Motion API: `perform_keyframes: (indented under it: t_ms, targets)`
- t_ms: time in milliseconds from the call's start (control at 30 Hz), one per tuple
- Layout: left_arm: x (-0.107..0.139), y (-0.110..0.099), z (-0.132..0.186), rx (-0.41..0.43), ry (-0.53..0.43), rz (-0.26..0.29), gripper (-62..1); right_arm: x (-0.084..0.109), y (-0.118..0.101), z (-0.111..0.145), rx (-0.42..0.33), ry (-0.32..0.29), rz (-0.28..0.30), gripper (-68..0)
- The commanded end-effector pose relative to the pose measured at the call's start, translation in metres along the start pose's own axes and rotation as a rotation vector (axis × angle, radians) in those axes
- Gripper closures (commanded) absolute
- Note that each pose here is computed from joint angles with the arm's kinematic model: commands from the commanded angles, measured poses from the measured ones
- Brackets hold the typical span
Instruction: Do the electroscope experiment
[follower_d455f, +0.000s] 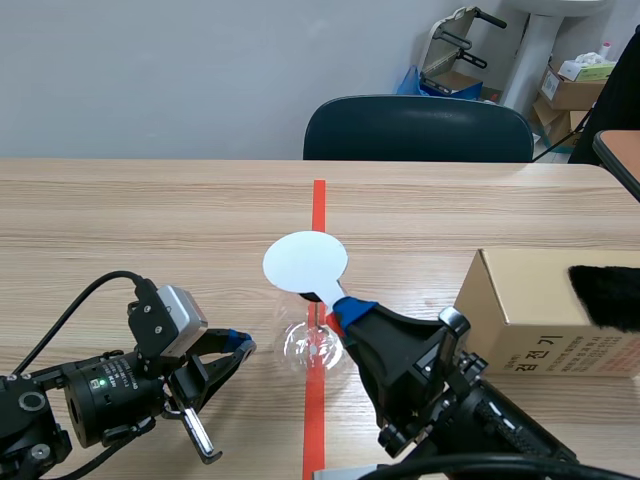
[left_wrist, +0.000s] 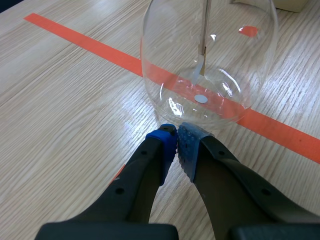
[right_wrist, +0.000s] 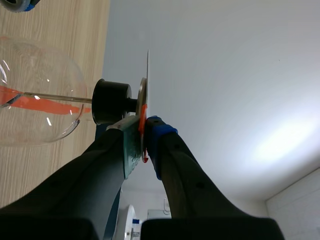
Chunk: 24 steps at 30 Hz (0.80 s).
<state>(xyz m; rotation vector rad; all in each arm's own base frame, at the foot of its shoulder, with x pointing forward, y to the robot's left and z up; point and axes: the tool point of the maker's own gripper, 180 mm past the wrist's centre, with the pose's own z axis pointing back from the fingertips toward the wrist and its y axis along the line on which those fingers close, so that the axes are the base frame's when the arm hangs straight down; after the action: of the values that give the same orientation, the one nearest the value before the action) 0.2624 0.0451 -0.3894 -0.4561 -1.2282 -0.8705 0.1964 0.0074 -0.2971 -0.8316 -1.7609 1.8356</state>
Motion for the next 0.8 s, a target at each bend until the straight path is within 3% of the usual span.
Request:
perform_keyframes:
  t_ms: [0, 167, 333, 767]
  targets:
    - [0.010, 0.000, -0.004, 0.003, -0.038, 0.006, -5.6, -0.004, -0.010, -0.002, -0.032, 0.002, 0.025, -0.6]
    - [0.009, 0.000, -0.004, 0.003, -0.031, 0.006, -5.6, -0.005, -0.010, -0.002, -0.032, 0.004, 0.026, -0.6]
    - [0.009, 0.000, -0.004, 0.003, -0.032, 0.006, -5.6, -0.015, -0.010, -0.002, -0.033, 0.064, 0.025, -0.6]
    - [0.009, 0.000, -0.004, 0.003, -0.032, 0.005, -5.6, -0.077, -0.011, 0.013, -0.037, 0.418, 0.018, -0.6]
